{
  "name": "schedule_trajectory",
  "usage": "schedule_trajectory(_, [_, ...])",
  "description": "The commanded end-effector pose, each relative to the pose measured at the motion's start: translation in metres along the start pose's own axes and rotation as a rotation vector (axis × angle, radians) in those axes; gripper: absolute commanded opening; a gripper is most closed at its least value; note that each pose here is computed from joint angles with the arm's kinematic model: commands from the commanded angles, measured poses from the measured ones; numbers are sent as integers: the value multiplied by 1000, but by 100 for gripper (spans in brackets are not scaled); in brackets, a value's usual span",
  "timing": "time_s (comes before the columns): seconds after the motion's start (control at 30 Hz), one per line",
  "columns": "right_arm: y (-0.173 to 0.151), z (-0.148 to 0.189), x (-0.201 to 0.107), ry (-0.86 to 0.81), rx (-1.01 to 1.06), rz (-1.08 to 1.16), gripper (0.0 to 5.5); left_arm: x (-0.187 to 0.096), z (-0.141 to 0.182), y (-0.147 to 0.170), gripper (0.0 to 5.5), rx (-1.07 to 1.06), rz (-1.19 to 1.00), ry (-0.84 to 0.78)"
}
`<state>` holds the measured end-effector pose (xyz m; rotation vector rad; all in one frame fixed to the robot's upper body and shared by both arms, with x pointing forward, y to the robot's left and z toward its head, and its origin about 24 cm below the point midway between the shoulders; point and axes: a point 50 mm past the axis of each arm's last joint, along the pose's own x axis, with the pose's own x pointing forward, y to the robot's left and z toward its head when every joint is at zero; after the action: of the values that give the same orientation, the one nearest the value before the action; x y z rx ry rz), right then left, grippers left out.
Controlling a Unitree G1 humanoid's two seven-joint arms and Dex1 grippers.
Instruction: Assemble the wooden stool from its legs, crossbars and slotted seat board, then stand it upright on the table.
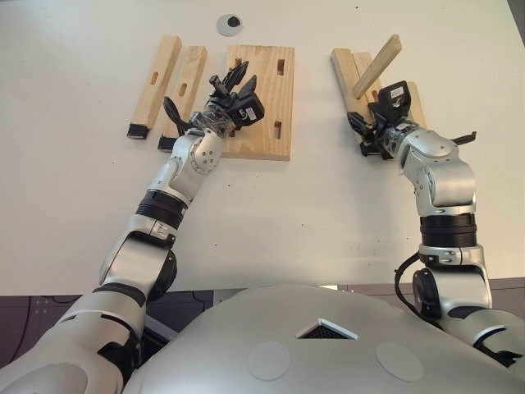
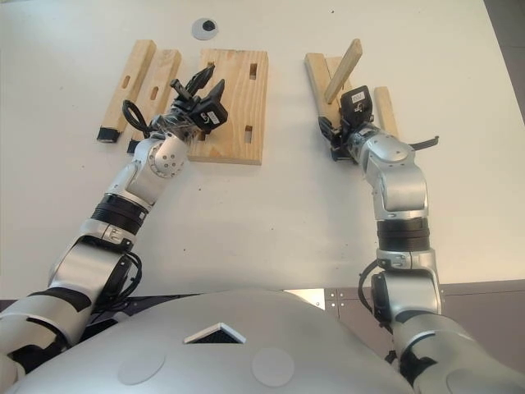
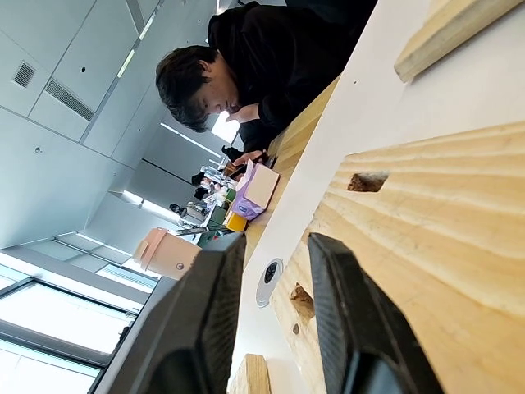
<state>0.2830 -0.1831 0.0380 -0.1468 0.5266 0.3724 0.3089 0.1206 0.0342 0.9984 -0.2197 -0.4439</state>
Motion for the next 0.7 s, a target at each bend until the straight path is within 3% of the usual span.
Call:
schedule_trajectory(0.03, [-1,-30,0,151,31,6,261,0,-1,3,135,0,9,2])
schedule_trajectory(0.3, [7,-41,0,215,70,46,261,0,0,1,135,-2,9,-1])
schedule_trajectory(0.43, [3,-35,-2,196,88,24,312,-2,-1,0,135,-6,8,5])
schedule_trajectory(0.7, [-10,-12,0,87,67,-56,312,-1,-1,1,135,-10,17,7])
